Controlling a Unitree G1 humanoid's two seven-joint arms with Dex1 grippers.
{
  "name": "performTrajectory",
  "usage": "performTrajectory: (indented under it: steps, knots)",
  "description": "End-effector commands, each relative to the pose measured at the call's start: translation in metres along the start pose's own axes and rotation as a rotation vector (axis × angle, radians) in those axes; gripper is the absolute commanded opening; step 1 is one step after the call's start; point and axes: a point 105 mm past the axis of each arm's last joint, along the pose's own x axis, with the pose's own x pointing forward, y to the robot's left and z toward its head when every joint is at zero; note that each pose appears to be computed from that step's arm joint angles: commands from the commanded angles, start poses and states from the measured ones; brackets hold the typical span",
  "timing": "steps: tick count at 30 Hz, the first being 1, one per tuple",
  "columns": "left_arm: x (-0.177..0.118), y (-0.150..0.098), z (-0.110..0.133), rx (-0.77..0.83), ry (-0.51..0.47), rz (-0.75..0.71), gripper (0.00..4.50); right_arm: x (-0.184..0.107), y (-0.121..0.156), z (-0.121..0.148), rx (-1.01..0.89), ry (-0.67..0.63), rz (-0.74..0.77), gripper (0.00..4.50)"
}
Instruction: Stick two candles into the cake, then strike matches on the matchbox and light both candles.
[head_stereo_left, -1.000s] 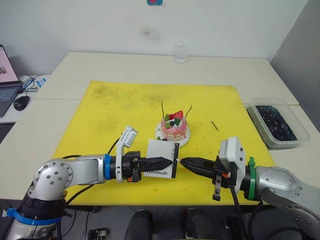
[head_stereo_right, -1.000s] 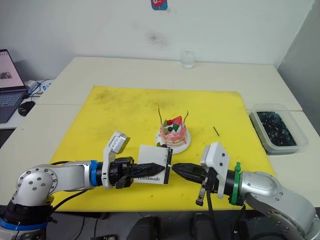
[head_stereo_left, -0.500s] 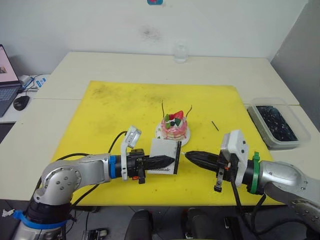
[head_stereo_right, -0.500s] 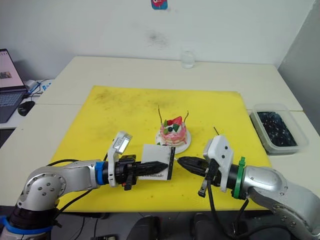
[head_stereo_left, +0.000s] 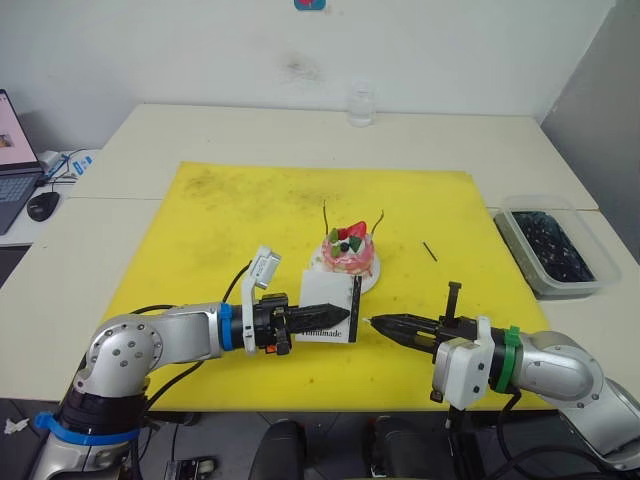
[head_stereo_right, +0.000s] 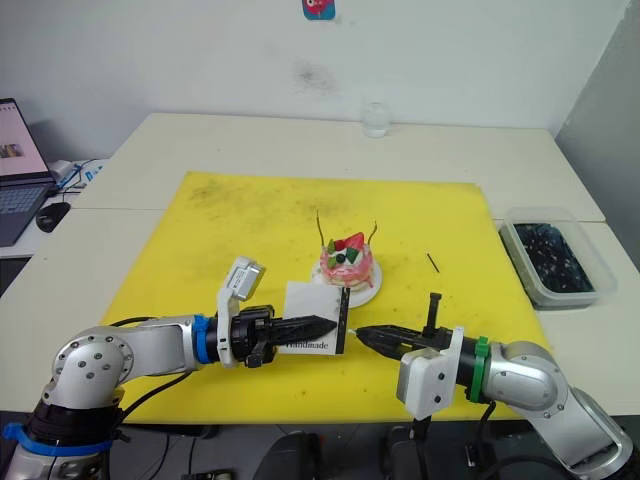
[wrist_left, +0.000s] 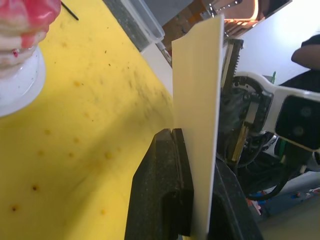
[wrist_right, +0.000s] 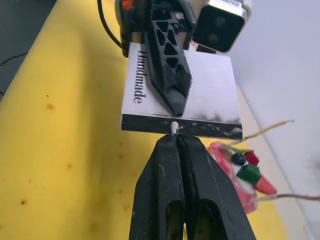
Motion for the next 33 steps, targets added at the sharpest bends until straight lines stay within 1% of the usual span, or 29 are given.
performTrajectory:
  steps: [1, 11, 25, 33]
  knots:
    - [-0.001, -0.009, 0.006, 0.020, -0.003, -0.031, 0.00, 0.000, -0.004, 0.008, -0.093, -0.033, -0.002, 0.03]
    - [0.004, -0.012, 0.010, 0.052, -0.020, -0.026, 0.00, 0.007, -0.013, 0.000, -0.139, 0.002, -0.018, 0.03]
    - [0.006, -0.013, 0.012, 0.028, -0.030, -0.038, 0.00, 0.010, -0.005, -0.014, -0.139, 0.054, 0.015, 0.03]
    - [0.009, -0.016, 0.010, 0.015, -0.027, -0.052, 0.00, 0.016, -0.005, -0.012, -0.136, 0.041, 0.013, 0.03]
